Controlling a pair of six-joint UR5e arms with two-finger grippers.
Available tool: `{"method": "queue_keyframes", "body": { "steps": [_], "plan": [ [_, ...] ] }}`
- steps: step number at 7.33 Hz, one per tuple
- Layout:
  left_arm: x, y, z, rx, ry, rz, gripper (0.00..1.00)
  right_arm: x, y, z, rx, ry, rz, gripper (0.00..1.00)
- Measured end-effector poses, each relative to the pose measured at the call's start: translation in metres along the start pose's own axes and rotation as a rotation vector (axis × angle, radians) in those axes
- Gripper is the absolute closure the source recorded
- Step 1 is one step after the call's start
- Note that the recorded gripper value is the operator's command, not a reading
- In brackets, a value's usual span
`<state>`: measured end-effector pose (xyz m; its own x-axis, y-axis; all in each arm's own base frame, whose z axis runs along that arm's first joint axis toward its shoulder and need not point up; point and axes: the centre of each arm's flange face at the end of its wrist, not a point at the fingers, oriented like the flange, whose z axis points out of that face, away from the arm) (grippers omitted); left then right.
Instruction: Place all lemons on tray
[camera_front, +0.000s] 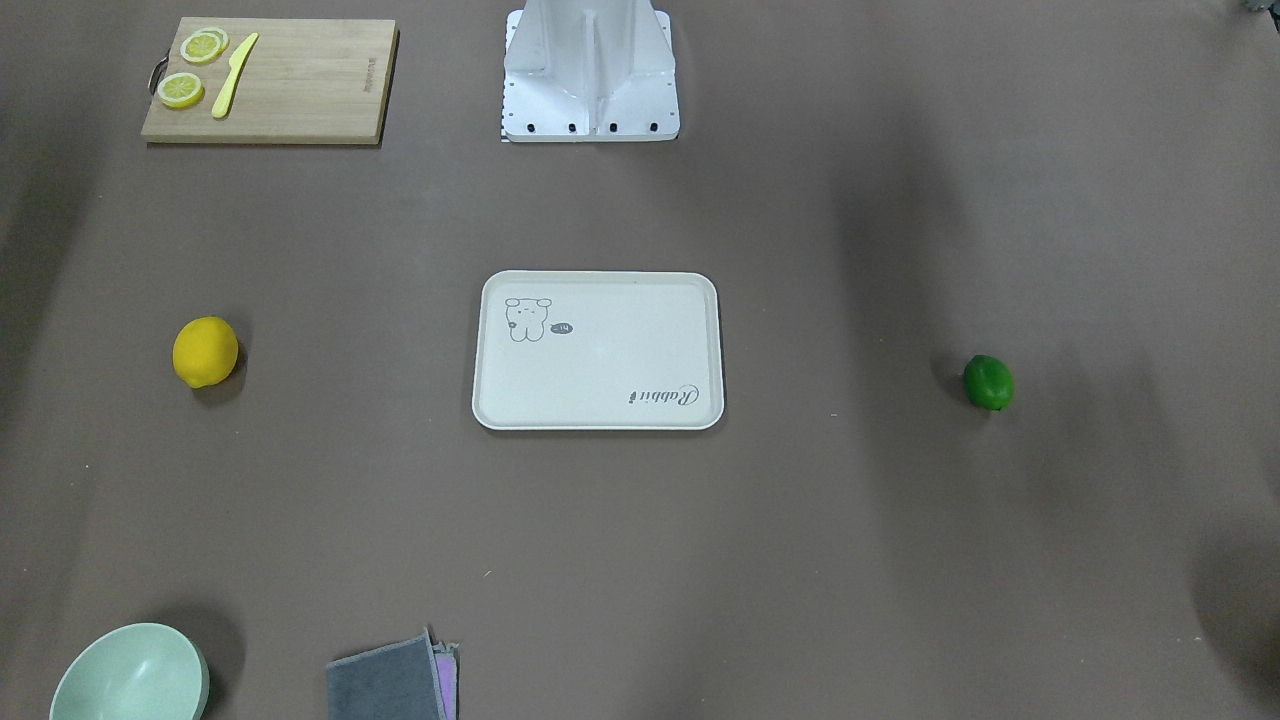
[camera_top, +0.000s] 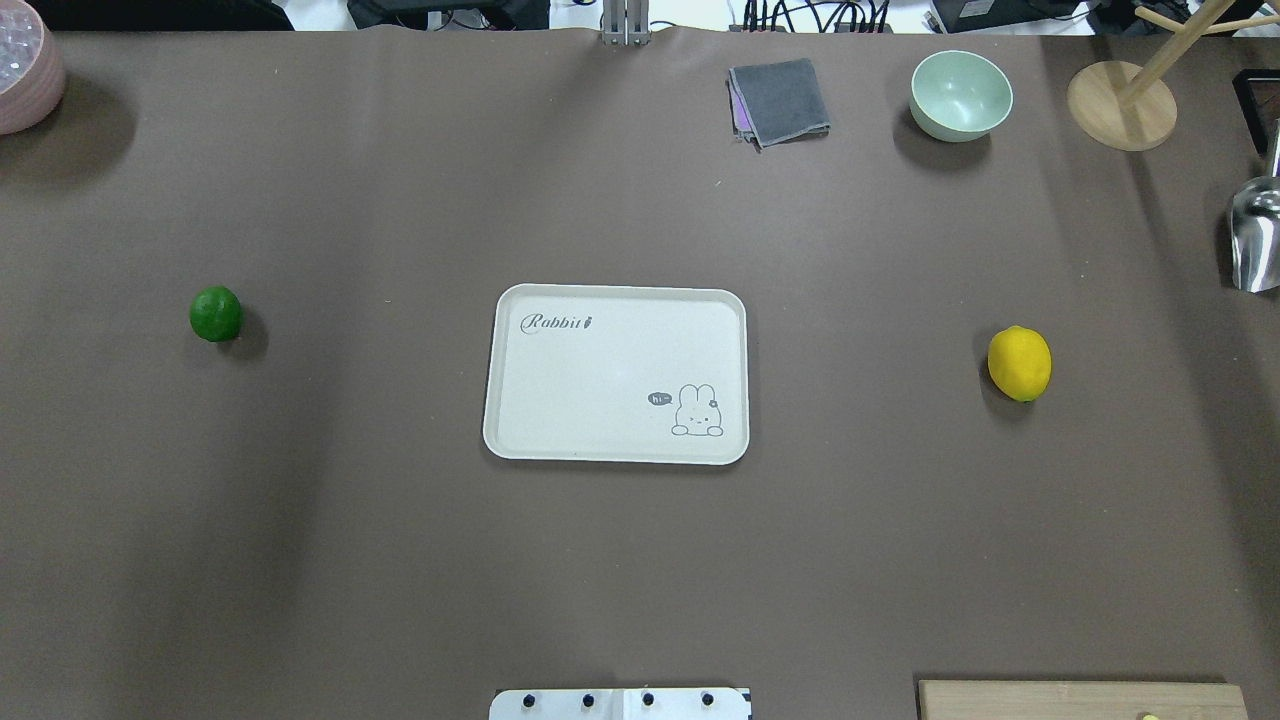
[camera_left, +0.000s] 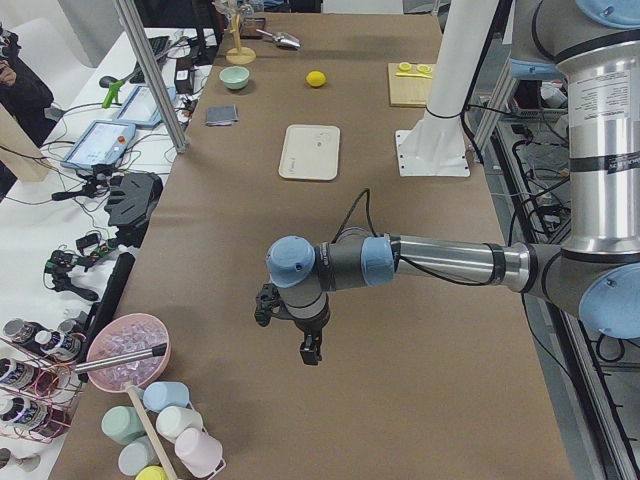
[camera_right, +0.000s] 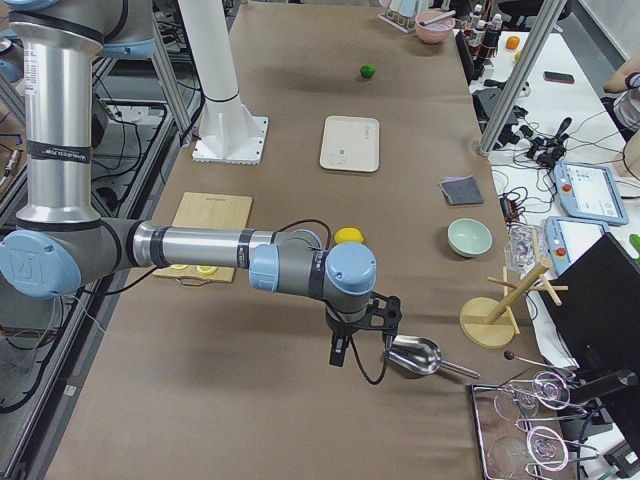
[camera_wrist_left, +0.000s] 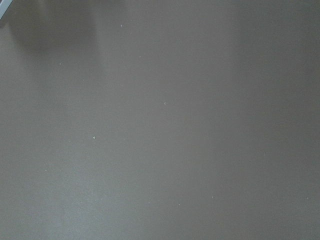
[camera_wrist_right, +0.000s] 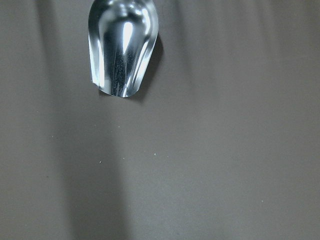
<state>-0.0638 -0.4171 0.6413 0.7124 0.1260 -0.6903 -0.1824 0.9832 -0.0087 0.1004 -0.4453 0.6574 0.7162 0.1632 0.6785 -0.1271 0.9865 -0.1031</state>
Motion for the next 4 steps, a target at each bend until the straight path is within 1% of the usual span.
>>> {"method": "queue_keyframes", "body": {
  "steps": [2, 4],
  "plan": [
    [0.001, -0.001, -0.001, -0.005, 0.0, -0.001, 0.02, 0.0, 0.0, 0.0, 0.0, -0.001, -0.003, 0.0],
    [0.01, -0.017, -0.013, -0.018, 0.004, -0.027, 0.02, 0.0, 0.0, 0.0, 0.0, -0.001, -0.006, 0.01]
  ]
}}
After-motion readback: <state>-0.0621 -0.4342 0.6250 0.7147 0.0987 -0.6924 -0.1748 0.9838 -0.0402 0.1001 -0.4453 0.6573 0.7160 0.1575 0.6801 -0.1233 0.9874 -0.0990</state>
